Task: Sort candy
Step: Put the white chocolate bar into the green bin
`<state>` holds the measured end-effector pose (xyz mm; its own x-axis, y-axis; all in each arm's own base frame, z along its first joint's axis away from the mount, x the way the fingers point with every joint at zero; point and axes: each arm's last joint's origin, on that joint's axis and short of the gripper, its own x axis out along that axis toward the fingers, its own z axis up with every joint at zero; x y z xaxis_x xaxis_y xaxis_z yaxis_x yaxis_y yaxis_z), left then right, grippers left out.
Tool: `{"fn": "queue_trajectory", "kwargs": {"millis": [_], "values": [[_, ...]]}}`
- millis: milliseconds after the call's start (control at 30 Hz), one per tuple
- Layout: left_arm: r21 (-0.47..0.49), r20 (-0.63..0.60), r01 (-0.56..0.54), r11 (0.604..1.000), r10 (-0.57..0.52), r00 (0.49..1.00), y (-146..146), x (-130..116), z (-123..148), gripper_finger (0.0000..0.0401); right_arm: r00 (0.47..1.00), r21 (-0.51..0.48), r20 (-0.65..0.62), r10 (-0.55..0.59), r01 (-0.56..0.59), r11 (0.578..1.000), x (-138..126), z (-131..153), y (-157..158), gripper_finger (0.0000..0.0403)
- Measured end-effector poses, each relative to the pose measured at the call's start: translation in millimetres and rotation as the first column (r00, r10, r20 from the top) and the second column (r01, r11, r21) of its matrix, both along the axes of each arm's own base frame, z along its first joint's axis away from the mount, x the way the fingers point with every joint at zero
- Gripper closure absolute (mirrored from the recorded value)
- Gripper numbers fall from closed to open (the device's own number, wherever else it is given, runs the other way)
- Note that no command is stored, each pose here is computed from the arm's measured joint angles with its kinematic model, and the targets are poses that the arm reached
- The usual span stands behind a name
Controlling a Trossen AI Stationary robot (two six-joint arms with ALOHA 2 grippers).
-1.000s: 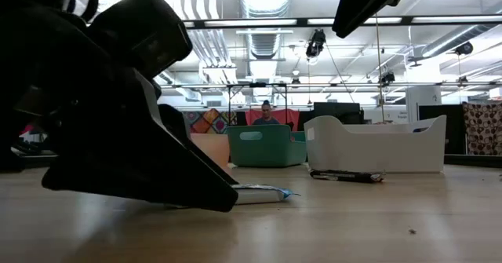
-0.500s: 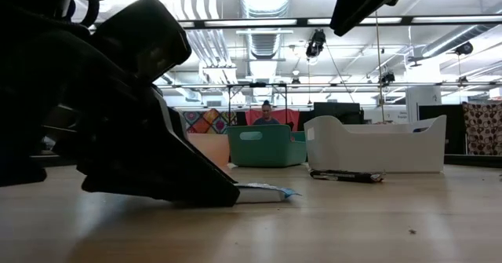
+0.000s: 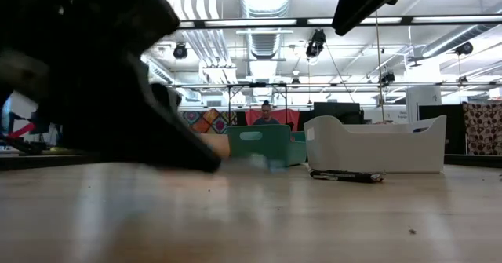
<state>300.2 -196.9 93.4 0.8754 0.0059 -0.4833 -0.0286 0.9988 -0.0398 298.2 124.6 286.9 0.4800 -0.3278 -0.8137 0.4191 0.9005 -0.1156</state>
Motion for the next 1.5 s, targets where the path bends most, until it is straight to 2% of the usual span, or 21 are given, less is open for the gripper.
{"fn": "queue_trajectory", "kwargs": {"millis": [200,367,567,733,900,1100,1333,1500], "values": [[0.015,0.078,-0.009,1.0,0.008,0.997,16.4,-7.0,35.0,0.03,1.0,0.002,-0.003,0.003,-0.003,1.0,-0.9,-0.1,1.3,0.0271],[0.036,0.163,-0.039,0.999,0.033,0.986,41.9,-12.0,69.3,0.03,1.0,0.017,0.002,-0.005,0.005,1.0,-1.6,1.1,1.8,0.0271],[0.079,0.264,-0.134,0.988,0.109,0.958,85.4,-11.7,106.6,0.03,1.0,0.019,0.004,-0.007,0.007,1.0,-1.6,1.6,1.8,0.0271],[0.097,0.307,-0.238,0.966,0.198,0.931,128.4,-6.0,123.3,0.03,1.0,0.017,0.0,-0.007,0.007,1.0,-2.1,1.5,1.6,0.0271],[0.083,0.315,-0.357,0.931,0.315,0.895,171.9,1.5,126.7,0.03,1.0,0.016,-0.001,-0.007,0.007,1.0,-2.1,1.5,1.6,0.0271],[0.058,0.315,-0.516,0.854,0.475,0.822,224.6,3.6,123.9,0.03,1.0,0.003,-0.001,-0.002,0.002,1.0,-1.8,1.6,0.6,0.0271],[0.033,0.343,-0.642,0.766,0.595,0.727,272.5,4.9,115.9,0.03,1.0,-0.1,0.005,-0.03,0.031,0.995,-1.8,2.2,-6.7,0.0271],[0.044,0.315,-0.623,0.781,0.581,0.751,290.8,20.7,103.8,0.03,0.998,-0.124,-0.006,-0.056,0.055,0.991,-0.8,1.8,-14.4,0.0271]]}}
